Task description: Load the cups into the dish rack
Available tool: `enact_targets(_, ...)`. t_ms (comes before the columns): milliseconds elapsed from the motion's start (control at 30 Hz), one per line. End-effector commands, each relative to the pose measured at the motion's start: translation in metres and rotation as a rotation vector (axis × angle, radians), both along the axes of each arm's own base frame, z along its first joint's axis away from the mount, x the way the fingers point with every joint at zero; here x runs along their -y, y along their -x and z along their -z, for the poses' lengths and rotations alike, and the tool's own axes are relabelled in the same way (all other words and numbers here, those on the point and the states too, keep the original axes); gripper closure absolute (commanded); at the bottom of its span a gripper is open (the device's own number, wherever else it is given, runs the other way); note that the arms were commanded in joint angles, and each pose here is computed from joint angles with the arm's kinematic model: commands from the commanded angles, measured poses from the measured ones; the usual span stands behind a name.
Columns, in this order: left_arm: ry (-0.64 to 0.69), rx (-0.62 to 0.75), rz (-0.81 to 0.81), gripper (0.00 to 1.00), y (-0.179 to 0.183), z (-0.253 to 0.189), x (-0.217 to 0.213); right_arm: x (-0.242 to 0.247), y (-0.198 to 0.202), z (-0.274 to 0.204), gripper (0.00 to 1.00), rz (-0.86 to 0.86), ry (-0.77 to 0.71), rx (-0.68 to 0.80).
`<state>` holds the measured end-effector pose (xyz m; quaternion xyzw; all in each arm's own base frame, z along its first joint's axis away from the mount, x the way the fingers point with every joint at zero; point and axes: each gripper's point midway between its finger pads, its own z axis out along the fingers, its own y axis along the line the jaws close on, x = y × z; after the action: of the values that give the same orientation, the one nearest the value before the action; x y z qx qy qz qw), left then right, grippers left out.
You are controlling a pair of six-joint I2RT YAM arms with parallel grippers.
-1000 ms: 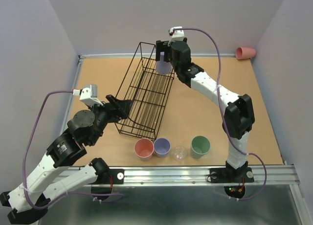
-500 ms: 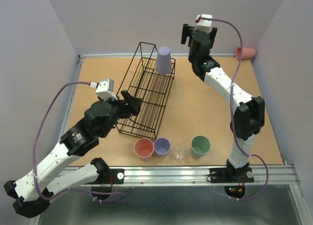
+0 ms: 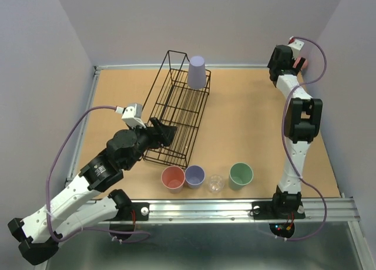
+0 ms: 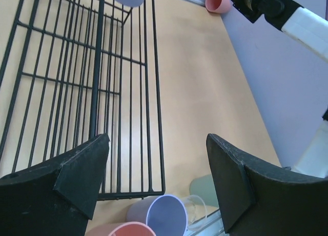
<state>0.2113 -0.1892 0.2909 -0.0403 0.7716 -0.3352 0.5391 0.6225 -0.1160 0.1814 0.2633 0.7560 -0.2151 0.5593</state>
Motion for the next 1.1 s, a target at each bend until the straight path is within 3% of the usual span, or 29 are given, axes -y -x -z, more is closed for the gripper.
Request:
enact_targets(0, 0.08, 0.011, 0.028, 0.12, 0.005, 0.002, 0.005, 0.022, -0.026, -0.025, 0.0, -0.017, -0.034, 0.098)
enact_targets(67, 0.099, -0.001, 0.028, 0.12, 0.008, 0.01, 0.004, 0.045, -0.03, -0.001, 0.0, 0.02, -0.044, 0.079)
enact_targets(133, 0.112, -0.004, 0.036, 0.12, 0.01, 0.014, 0.004, 0.056, -0.039, -0.005, 0.0, 0.02, -0.001, 0.079)
enact_targets(433, 0.186, -0.053, 0.044, 0.13, 0.025, 0.034, -0.003, 0.076, -0.061, 0.033, 0.0, 0.048, 0.048, 0.08)
enact_targets(833, 0.227, -0.08, -0.006, 0.13, 0.03, 0.036, -0.016, 0.113, -0.071, 0.041, 0.01, 0.127, 0.101, 0.154)
enact_targets(933, 0.252, -0.094, -0.013, 0.14, 0.032, 0.042, -0.018, 0.119, -0.067, 0.042, 0.02, 0.159, 0.122, 0.16)
enact_targets(1067, 0.259, -0.099, -0.016, 0.14, 0.034, 0.046, -0.021, 0.126, -0.066, 0.039, 0.14, 0.191, 0.144, 0.192)
